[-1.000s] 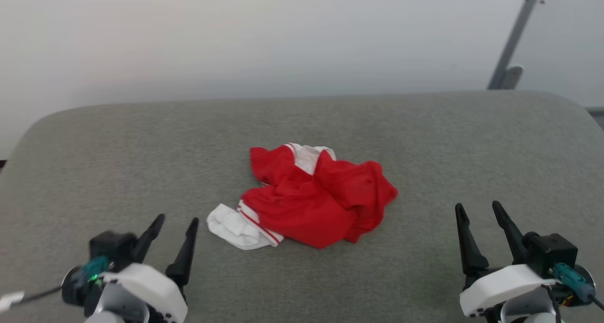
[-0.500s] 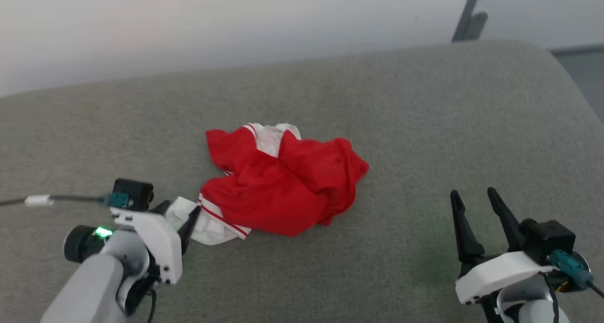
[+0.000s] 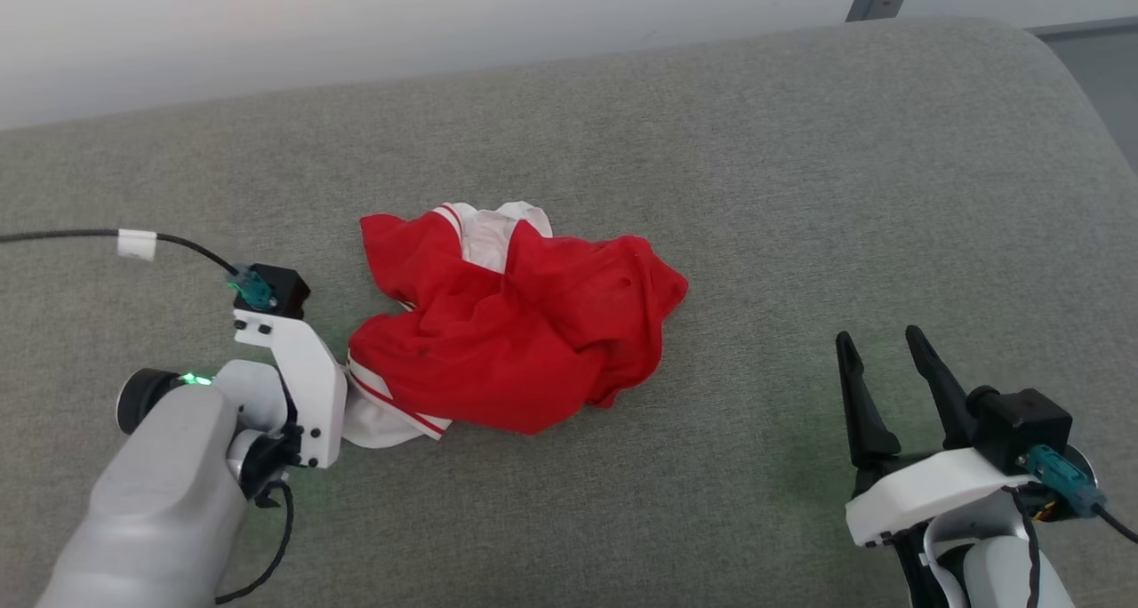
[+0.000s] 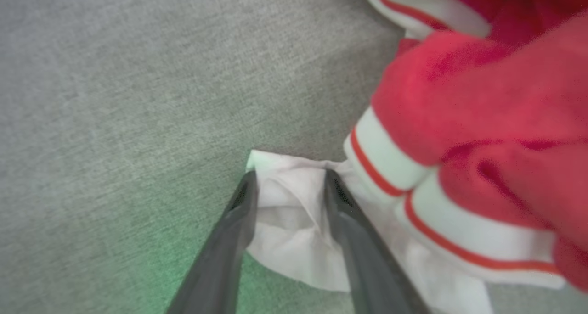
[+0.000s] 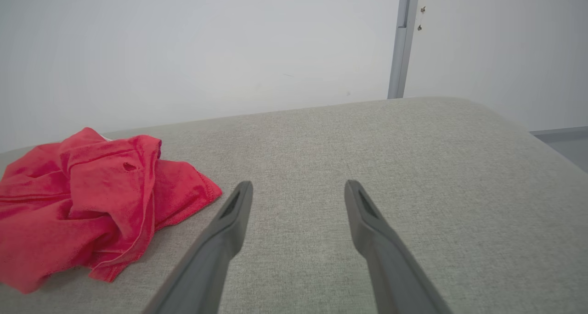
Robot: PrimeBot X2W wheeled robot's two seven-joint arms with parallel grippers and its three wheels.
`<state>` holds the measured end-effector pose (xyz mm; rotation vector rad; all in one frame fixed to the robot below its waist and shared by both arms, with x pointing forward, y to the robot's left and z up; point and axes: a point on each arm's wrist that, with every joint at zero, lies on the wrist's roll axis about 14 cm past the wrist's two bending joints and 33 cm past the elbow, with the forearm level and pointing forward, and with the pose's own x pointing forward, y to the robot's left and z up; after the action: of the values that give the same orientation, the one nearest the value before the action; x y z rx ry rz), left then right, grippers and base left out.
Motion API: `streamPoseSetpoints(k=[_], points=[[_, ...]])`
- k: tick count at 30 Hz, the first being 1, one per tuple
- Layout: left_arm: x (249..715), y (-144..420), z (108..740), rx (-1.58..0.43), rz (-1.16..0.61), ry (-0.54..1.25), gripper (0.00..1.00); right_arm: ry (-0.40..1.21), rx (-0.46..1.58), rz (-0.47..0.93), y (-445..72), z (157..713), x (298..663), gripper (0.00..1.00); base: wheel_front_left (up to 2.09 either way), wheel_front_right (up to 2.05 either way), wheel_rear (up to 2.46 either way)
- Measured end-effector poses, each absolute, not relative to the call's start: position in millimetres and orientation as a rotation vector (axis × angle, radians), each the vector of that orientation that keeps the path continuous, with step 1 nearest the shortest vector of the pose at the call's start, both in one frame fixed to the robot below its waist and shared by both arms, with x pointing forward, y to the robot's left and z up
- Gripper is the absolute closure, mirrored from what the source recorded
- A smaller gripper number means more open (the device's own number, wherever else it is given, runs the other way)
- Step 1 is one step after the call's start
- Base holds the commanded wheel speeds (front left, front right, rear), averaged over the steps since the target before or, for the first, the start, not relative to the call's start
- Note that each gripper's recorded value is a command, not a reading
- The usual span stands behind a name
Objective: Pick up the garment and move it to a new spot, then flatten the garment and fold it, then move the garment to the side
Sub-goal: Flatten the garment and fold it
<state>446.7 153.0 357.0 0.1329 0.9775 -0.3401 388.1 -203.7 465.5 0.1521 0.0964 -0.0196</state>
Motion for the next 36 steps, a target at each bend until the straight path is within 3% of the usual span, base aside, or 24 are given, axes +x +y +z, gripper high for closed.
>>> streamPoseSetpoints(k=[8,21,28,30,31,36], points=[[448.0,165.1,369.5,0.085,-0.313,0.895,1.0,0.081,0.163,0.004,-195.6,467.5,395.2,0.0,0.0,0.0,0.0],[421.0,314.4,408.7,0.117,0.043,0.789,1.0,0.07,0.171,0.095,-164.2,474.2,407.6,0.0,0.0,0.0,0.0],[391.3,324.3,391.0,0.03,0.096,0.837,1.0,0.096,0.185,0.152,-144.1,471.7,412.7,0.0,0.0,0.0,0.0],[389.1,319.6,389.0,0.014,0.086,0.83,0.49,0.114,0.186,0.171,-137.4,469.3,412.7,0.0,0.0,0.0,0.0],[389.7,316.9,390.5,0.004,0.077,0.815,0.0,0.121,0.186,0.181,-133.9,468.6,412.5,0.0,0.0,0.0,0.0],[401.2,312.8,416.3,-0.019,0.069,0.655,0.0,0.152,0.171,0.272,-108.2,471.7,415.5,0.0,0.0,0.0,0.0]])
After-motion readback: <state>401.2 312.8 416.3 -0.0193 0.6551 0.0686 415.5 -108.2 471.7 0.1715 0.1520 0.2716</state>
